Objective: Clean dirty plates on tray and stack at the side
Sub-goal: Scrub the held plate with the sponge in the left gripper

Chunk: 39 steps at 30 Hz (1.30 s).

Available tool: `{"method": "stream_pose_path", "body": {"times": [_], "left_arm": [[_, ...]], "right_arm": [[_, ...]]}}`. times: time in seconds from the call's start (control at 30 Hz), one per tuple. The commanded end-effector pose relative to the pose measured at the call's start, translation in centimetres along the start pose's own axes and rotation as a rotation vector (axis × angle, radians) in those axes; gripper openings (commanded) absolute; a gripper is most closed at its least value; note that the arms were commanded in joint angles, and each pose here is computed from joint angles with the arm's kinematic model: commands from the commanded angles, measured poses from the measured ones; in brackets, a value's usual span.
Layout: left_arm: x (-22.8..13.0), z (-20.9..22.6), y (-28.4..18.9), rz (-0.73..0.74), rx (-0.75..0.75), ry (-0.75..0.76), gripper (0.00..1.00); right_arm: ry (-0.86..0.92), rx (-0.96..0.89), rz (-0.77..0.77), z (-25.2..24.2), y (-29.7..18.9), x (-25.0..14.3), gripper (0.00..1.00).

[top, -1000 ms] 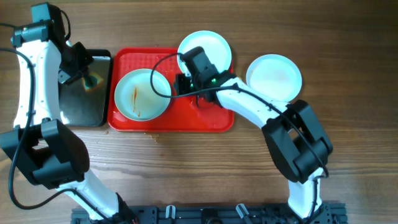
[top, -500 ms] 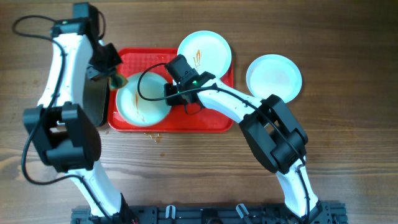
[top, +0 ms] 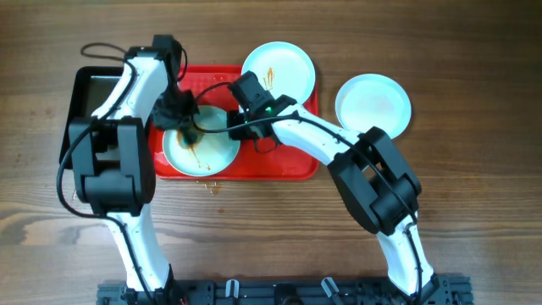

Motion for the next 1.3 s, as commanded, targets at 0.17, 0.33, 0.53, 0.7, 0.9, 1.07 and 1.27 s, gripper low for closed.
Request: {"method": "stream_pose_path", "body": {"times": [0.17, 0.33, 0.53, 0.7, 0.9, 1.07, 1.27], "left_arm": [[-7.3, 0.4, 7.4, 0.462, -0.158, 0.127, 0.04], [-5.3, -1.0, 8.0, 0.324, -0.255, 0.171, 0.04], [-0.9, -2.2, 8.1, 0.005, -0.225, 0.049, 0.04], [1.7, -1.6, 3.2, -0.246, -0.122, -0.045, 0.04], [-0.1, -1.2, -5.5, -0.353, -0.27, -0.021, 0.04], [-1.0, -0.9, -7.7, -0.379, -0.302, 0.062, 0.04], [-2.9, 0.8, -3.6, -0.259, -0.172, 0.056, 0.04]], "right_arm": [[0.001, -0.011, -0.017, -0.1, 0.4, 0.2, 0.04], [0.0, -0.007, -0.018, -0.1, 0.4, 0.2, 0.04], [-0.002, -0.008, -0.017, -0.1, 0.4, 0.2, 0.04], [-0.002, -0.009, -0.014, -0.1, 0.4, 0.2, 0.04], [-0.018, -0.003, -0.012, -0.1, 0.4, 0.2, 0.04], [-0.03, 0.026, -0.006, 0.2, 0.4, 0.2, 0.05], [-0.035, 0.029, -0.014, 0.2, 0.4, 0.3, 0.06]]}}
Point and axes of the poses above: each gripper's point midway between its finger pads, its own y axis out along the fingers, its own z axis along the line the jaws close on, x = y × z, the point moved 9 cm from there along -y, back along the fingers, and after that the axes turned 8 degrees about -y, right-handed, at the moved point
